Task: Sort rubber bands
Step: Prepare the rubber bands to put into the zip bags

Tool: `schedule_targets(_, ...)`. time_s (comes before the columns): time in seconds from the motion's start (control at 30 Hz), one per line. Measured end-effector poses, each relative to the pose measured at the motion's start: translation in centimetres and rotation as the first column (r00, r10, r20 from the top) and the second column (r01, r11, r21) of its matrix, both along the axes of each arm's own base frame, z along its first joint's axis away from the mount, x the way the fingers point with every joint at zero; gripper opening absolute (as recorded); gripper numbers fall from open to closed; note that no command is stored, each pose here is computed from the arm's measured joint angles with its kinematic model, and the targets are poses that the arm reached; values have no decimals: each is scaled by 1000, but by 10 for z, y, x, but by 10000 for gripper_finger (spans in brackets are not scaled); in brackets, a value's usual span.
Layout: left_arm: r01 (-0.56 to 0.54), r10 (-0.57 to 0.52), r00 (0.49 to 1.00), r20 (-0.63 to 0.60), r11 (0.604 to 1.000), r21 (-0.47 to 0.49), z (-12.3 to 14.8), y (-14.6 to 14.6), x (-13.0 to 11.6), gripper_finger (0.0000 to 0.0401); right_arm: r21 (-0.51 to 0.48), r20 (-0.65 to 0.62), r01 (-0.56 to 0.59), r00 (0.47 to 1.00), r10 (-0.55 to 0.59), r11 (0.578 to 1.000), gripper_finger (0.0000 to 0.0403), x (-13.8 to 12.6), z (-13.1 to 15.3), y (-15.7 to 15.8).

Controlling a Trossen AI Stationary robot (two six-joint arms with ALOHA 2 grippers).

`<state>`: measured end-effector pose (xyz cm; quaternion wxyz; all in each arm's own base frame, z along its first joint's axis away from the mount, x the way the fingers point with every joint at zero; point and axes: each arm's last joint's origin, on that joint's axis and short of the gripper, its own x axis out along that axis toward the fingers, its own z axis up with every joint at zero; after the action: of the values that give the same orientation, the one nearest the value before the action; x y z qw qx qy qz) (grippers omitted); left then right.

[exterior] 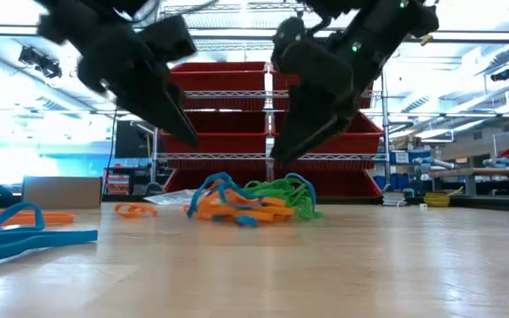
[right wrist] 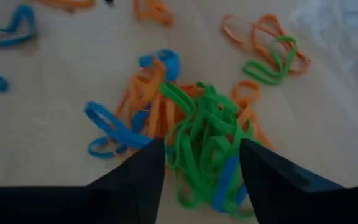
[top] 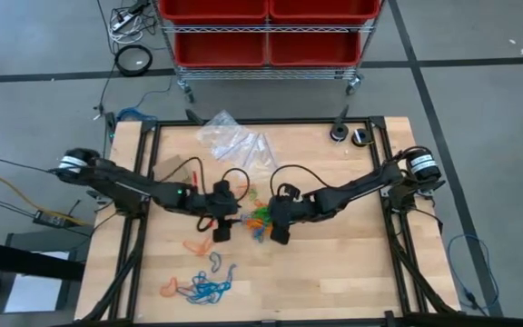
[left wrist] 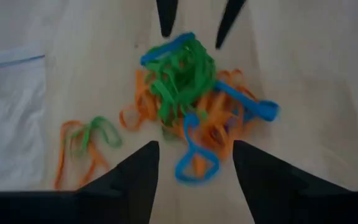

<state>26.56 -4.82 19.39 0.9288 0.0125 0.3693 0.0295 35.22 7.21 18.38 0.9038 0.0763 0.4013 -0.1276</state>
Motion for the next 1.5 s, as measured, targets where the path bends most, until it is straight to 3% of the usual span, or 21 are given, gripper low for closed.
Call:
schedule_targets(0.13, 46, -50, 995, -90, 998, -53, 6, -19, -23, 212, 49, 134, -146, 981, 138, 988, 195, 7, 12, 17)
schedule_targets(0.27, 104, -119, 964, -238, 992, -74, -2, -50, -48, 214, 49, 333, -398, 871, 360, 916, 197, 19, 14, 51)
schedule_targets(0.4, 138, -165, 941, -294, 984, -112, -11, -80, -70, 214, 3, 419, -522, 775, 473, 853, 199, 24, 0, 79)
schedule_targets(0.63, 138, -185, 938, -293, 975, -173, -17, -125, -110, 214, 66, 415, -537, 781, 467, 841, 197, 33, -39, 90)
schedule_targets(0.8, 127, -190, 915, -357, 973, -194, -33, -150, -137, 214, 52, 476, -551, 747, 464, 833, 196, 37, -43, 92)
schedule_targets(1.03, 114, -197, 894, -402, 969, -221, -53, -177, -165, 214, 46, 486, -543, 745, 457, 838, 194, 39, -42, 89)
schedule_targets(1.27, 86, -136, 905, -402, 986, -141, -76, -188, -175, 208, 37, 501, -521, 748, 435, 853, 194, 41, -40, 84)
schedule_targets(1.37, 91, -123, 928, -351, 990, -107, -79, -190, -172, 174, 34, 510, -515, 746, 428, 856, 194, 42, -39, 83)
schedule_targets(1.5, 124, -146, 941, -305, 988, -90, -80, -191, -166, 79, 39, 514, -512, 747, 422, 858, 194, 43, -39, 82)
